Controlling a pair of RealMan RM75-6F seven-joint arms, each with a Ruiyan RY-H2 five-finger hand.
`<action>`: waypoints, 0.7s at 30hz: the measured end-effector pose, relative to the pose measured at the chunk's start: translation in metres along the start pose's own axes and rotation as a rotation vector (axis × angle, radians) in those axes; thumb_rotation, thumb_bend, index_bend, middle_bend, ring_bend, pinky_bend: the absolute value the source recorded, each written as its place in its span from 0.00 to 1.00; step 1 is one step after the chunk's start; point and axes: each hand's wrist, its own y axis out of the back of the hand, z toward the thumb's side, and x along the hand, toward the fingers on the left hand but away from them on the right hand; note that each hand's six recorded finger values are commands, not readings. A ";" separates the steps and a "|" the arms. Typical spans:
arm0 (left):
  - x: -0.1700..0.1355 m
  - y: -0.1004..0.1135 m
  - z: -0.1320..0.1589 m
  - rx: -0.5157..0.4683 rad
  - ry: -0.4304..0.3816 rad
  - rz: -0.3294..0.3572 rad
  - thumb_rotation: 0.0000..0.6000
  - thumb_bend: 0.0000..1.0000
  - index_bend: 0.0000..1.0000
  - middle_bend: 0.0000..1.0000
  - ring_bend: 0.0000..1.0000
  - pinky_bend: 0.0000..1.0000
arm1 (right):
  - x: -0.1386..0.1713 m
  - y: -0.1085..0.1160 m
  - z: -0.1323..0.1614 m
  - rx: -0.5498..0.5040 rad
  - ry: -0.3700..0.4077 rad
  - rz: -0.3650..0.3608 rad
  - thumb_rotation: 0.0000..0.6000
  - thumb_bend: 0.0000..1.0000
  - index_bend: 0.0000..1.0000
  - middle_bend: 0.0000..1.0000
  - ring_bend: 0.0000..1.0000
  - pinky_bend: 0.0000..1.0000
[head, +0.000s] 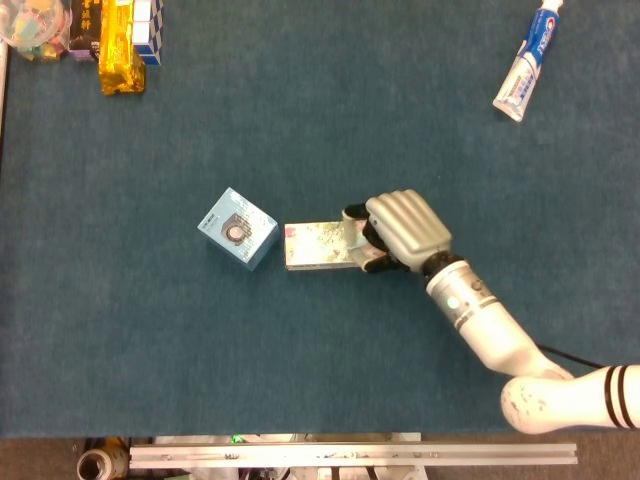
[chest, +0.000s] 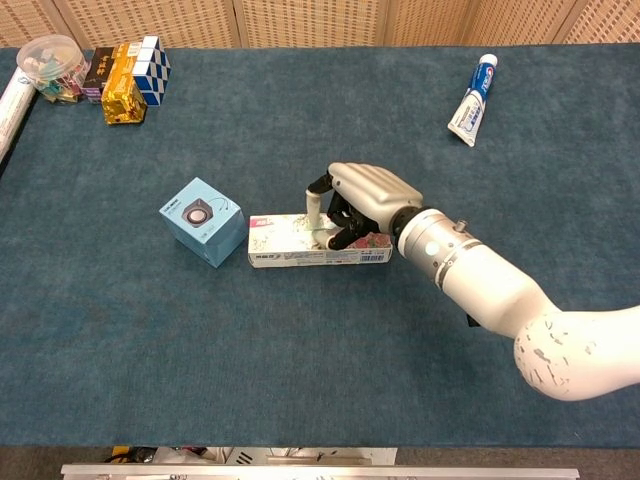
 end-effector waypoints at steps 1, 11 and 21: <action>0.000 0.000 0.000 0.000 0.001 -0.001 1.00 0.35 0.13 0.36 0.38 0.39 | 0.000 0.000 0.001 -0.003 0.002 -0.001 1.00 0.31 0.54 1.00 1.00 1.00; 0.001 0.000 -0.003 0.000 0.003 -0.001 1.00 0.35 0.13 0.36 0.38 0.39 | -0.002 0.000 0.008 -0.026 0.014 -0.015 1.00 0.27 0.45 1.00 1.00 1.00; 0.001 0.003 -0.004 -0.001 0.005 0.010 1.00 0.35 0.13 0.36 0.38 0.39 | 0.004 0.015 0.023 -0.106 0.070 -0.049 1.00 0.26 0.38 1.00 1.00 1.00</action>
